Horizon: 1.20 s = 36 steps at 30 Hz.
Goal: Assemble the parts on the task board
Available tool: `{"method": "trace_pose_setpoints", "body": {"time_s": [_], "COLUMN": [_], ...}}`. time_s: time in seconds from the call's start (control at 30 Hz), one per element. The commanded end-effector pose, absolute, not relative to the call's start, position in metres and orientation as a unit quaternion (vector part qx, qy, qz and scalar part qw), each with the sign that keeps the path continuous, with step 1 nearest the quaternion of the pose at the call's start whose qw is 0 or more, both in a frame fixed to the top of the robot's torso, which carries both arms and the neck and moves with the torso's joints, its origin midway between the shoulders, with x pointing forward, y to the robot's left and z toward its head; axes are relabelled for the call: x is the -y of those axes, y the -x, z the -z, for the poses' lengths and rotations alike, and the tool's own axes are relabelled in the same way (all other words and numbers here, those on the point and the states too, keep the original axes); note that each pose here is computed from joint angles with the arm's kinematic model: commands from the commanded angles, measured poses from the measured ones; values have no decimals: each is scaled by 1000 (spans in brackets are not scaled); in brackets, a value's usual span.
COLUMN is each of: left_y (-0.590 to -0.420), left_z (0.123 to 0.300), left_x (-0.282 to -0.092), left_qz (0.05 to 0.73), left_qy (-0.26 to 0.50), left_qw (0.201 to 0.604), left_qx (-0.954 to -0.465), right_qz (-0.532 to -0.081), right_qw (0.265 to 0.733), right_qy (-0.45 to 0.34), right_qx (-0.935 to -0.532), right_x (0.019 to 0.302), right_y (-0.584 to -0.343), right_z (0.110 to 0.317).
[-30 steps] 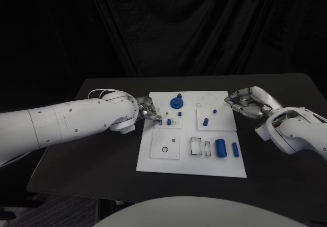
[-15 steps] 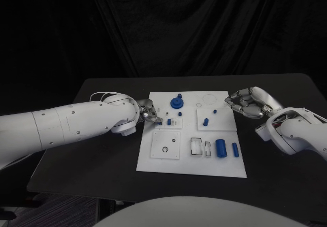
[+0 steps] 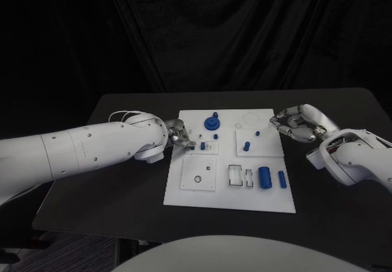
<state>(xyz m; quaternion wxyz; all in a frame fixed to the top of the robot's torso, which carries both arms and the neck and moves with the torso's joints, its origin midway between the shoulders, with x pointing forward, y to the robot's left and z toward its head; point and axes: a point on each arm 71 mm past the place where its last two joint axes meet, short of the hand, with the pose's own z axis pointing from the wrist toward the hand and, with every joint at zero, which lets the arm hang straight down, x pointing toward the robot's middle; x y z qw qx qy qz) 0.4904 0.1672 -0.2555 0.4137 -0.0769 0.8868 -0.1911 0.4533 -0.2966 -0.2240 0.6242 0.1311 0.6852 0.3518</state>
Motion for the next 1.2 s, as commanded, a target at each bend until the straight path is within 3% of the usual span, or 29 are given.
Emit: {"method": "trace_pose_setpoints", "body": {"time_s": [0.03,1.2], "left_y": [-489,-487], "left_z": [258,264], "left_x": [-166,-170], "left_qz": [200,175], "left_qy": [77,69], "left_qw": [413,385], "left_qx": [-885,-903], "right_qz": [-347,-340], "right_qw": [620,608], "right_qy": [-136,-143], "right_qx": [-690,-703], "right_x": [297,298], "right_y": [-453,-452], "right_z": [226,230]}}
